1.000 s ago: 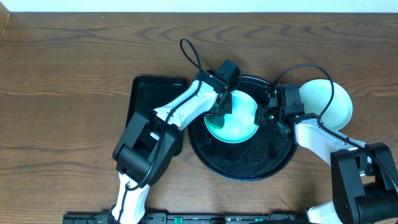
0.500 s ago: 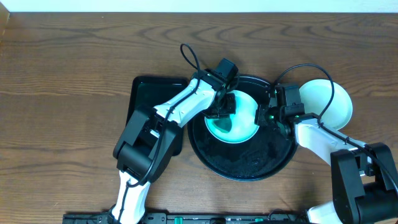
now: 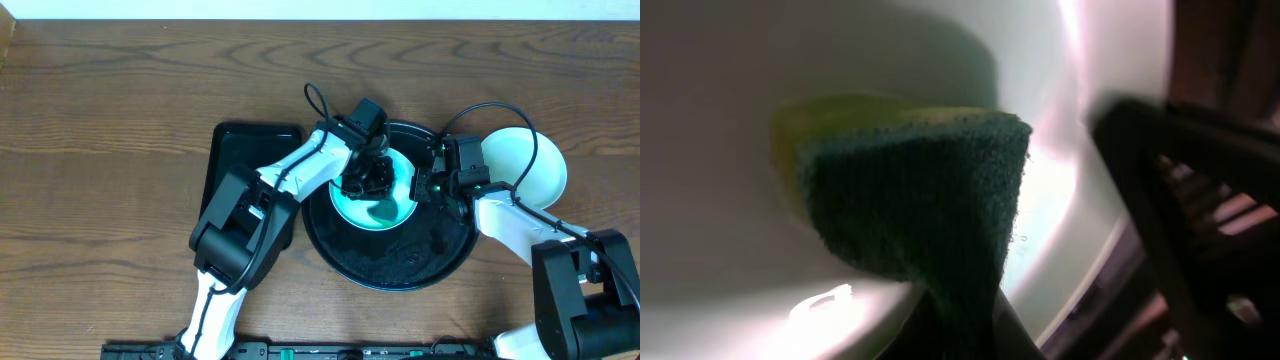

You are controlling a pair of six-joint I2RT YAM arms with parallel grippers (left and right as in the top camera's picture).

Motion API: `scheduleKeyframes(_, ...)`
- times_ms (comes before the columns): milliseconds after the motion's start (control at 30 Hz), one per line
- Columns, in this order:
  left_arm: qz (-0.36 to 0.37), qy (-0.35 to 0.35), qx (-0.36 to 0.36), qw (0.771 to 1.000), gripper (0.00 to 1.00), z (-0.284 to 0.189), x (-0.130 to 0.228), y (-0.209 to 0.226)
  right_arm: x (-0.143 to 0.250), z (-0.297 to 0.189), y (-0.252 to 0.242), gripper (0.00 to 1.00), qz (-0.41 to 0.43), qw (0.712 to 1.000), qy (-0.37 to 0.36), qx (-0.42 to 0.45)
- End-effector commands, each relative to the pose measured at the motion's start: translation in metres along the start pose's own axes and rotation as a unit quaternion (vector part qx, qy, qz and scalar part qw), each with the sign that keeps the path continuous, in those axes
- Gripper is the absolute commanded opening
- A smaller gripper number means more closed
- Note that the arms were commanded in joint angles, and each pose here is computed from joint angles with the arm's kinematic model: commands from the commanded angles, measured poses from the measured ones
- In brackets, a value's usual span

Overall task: Clean dirty plates on tray and stack at the side
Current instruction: 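Continue wiping the plate with the sponge while right gripper holds rim, then carry the sponge back and lower it into the black tray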

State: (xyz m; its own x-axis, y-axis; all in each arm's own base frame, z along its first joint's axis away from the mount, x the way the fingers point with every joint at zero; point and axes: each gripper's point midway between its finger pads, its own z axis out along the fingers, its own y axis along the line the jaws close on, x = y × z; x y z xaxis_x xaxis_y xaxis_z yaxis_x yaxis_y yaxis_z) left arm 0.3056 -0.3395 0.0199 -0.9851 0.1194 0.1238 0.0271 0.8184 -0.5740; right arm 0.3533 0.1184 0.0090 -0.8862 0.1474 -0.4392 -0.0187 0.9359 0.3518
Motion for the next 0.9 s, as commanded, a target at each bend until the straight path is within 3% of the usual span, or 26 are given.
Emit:
scheduleKeyframes(0,0.002,0.045,0.038,0.998,0.08,0.010,0.021,-0.014,0.004,0.001,0.008,0.01,0.001,1.000,0.008,-0.017)
scheduleKeyframes(167,0.027,-0.010,0.052,0.998,0.08,-0.027,0.002,-0.025,0.004,0.001,0.008,0.01,0.001,1.000,0.008,-0.016)
scheduleKeyframes(467,0.005,-0.172,0.010,0.985,0.08,-0.143,-0.038,-0.006,0.004,0.001,0.008,0.01,0.001,1.000,0.007,-0.016)
scheduleKeyframes(667,-0.047,-0.223,-0.096,0.969,0.08,-0.214,-0.031,0.066,0.004,0.001,0.008,0.01,0.001,1.000,0.007,-0.017)
scheduleKeyframes(867,-0.136,-0.197,-0.221,0.945,0.08,-0.247,-0.002,0.155,0.004,0.001,0.008,0.01,0.001,1.000,0.006,-0.017)
